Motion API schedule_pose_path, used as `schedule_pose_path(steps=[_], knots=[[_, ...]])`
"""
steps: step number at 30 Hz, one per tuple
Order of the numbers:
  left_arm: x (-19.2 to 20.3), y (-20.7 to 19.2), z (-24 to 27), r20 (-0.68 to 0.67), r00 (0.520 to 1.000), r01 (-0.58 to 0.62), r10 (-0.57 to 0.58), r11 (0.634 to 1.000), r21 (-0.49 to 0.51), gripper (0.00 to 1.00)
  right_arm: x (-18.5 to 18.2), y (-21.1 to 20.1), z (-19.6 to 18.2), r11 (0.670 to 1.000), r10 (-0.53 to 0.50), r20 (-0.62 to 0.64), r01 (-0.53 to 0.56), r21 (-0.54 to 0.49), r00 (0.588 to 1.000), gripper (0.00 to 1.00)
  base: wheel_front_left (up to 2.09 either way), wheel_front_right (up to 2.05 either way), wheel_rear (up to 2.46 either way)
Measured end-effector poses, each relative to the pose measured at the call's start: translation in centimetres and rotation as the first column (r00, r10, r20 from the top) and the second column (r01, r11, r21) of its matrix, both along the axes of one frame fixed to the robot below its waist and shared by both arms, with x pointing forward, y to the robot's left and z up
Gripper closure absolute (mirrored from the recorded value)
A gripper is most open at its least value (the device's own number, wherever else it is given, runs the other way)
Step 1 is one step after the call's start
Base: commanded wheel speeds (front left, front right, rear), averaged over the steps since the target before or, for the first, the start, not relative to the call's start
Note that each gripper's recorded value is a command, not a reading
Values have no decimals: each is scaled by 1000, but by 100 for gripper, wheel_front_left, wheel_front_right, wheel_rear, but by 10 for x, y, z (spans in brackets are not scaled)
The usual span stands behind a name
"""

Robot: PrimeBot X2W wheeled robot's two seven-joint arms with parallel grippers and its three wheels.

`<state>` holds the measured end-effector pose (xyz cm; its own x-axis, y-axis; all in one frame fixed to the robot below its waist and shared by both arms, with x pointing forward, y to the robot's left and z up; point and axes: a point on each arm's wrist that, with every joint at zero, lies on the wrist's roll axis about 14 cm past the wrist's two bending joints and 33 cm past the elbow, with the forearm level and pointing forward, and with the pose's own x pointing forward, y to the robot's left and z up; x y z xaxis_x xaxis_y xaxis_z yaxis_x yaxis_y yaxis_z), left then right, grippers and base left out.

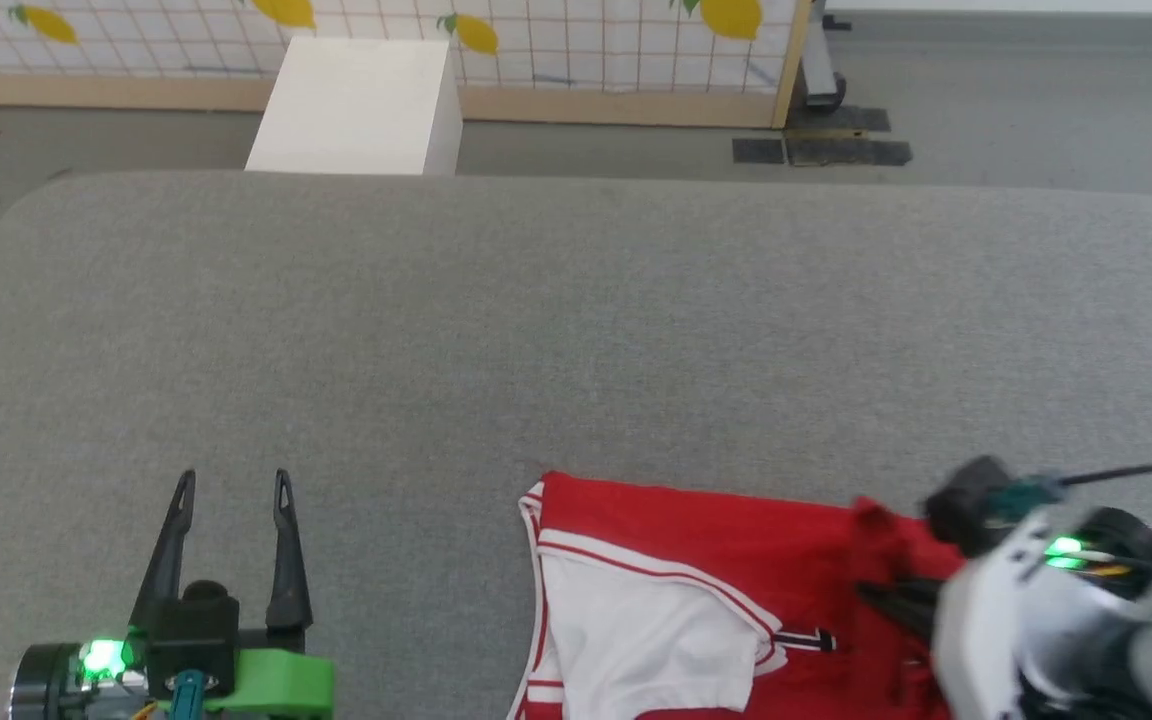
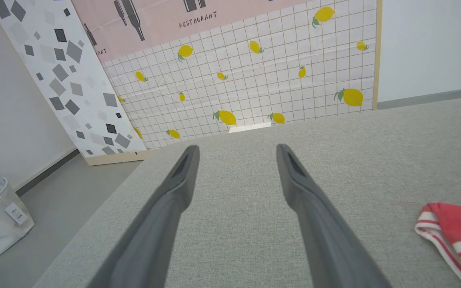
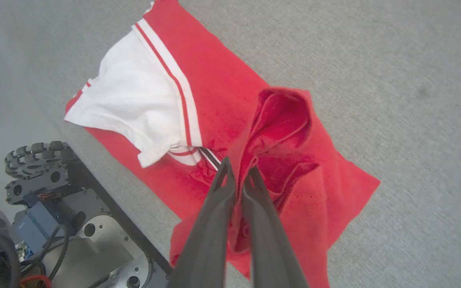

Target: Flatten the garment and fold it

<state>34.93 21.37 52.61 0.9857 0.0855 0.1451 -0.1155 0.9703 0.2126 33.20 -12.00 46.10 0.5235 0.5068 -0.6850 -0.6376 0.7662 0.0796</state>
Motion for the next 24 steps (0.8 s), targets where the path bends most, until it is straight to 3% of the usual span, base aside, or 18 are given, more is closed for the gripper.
schedule_pose_path(steps=[10, 24], knots=[[10, 5, -4, -10, 1000, -25, 25, 1000, -1, 0, 13, 99, -19, 966, 256, -38, -254, 53, 966, 100, 0, 0, 0], [17, 11, -15, -43, 997, -59, 59, 998, -8, 0, 20, 143, -88, 945, 321, -214, -326, 13, 923, 100, 0, 0, 0]])
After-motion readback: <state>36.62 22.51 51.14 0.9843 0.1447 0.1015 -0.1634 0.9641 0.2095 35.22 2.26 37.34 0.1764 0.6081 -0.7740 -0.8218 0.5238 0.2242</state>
